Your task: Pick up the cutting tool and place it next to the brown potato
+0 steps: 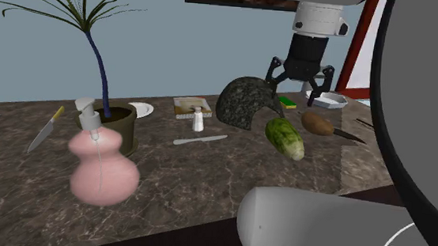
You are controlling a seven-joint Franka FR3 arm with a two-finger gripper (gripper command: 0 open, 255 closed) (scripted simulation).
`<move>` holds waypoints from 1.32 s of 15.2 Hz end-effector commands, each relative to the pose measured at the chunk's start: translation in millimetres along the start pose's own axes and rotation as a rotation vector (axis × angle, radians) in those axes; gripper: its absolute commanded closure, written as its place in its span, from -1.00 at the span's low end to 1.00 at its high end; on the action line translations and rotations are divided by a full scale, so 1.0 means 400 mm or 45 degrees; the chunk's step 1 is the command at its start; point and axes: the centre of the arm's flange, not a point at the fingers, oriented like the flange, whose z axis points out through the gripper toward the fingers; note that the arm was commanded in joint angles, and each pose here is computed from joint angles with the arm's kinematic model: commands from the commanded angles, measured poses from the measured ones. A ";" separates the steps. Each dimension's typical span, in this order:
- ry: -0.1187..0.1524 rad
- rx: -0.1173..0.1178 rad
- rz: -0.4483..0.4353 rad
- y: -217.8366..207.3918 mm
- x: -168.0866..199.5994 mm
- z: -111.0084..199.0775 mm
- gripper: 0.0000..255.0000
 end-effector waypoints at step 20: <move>0.049 -0.106 0.733 -0.517 0.119 0.371 -1.00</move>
